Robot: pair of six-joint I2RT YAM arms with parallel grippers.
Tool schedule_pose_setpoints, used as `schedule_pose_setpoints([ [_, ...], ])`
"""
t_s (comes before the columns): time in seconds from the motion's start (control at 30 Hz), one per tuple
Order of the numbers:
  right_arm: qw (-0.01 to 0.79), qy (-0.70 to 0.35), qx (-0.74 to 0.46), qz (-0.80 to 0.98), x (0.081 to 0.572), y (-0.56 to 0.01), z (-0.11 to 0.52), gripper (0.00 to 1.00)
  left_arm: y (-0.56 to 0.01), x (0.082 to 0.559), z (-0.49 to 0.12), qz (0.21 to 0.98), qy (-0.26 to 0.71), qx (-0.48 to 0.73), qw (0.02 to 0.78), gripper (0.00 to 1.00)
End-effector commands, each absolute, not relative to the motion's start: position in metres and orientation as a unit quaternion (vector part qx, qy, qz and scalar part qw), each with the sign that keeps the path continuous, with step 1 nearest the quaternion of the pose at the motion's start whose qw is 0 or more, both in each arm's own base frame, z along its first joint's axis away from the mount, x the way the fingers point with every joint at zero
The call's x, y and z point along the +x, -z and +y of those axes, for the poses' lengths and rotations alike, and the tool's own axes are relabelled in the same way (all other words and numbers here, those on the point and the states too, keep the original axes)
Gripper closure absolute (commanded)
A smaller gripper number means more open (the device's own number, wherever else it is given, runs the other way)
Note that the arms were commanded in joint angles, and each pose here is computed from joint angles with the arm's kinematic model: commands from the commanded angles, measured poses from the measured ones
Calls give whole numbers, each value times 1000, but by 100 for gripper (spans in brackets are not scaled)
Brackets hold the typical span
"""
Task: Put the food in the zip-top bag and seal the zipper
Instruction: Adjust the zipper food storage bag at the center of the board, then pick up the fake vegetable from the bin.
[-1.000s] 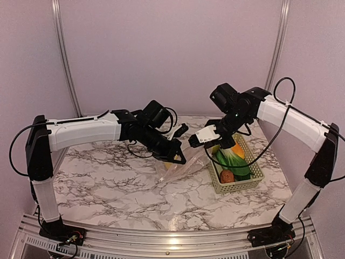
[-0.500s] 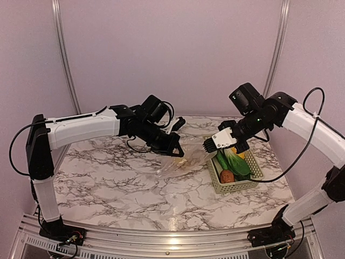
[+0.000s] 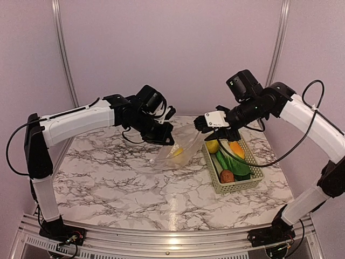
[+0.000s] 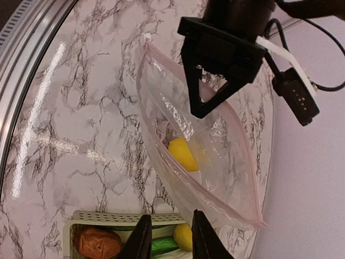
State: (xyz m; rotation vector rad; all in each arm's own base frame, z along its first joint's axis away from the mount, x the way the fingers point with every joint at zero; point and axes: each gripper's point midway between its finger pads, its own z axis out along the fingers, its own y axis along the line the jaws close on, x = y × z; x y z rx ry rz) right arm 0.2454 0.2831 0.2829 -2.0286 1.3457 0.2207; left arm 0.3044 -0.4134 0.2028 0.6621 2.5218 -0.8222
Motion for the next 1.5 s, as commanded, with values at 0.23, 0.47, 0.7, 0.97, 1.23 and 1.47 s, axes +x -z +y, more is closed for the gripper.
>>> schedule_pose_setpoints([
  [0.23, 427, -173, -554, 694, 324, -318, 220, 73, -307, 341, -289, 923, 166, 88, 336, 100],
  [0.47, 324, -213, -432, 815, 334, -229, 159, 73, -246, 332, -343, 925, 238, 136, 263, 100],
  [0.7, 237, -196, -391, 867, 314, -168, 126, 53, -215, 341, -368, 931, 242, 128, 240, 100],
  [0.97, 184, -164, -354, 902, 301, -116, 102, 34, -197, 342, -364, 933, 249, 84, 246, 100],
  [1.23, 169, -126, -332, 919, 298, -90, 86, 12, -189, 336, -356, 938, 238, 83, 238, 100],
  [1.47, 167, -112, -304, 931, 306, -69, 81, 11, -193, 339, -356, 937, 238, 81, 244, 100],
])
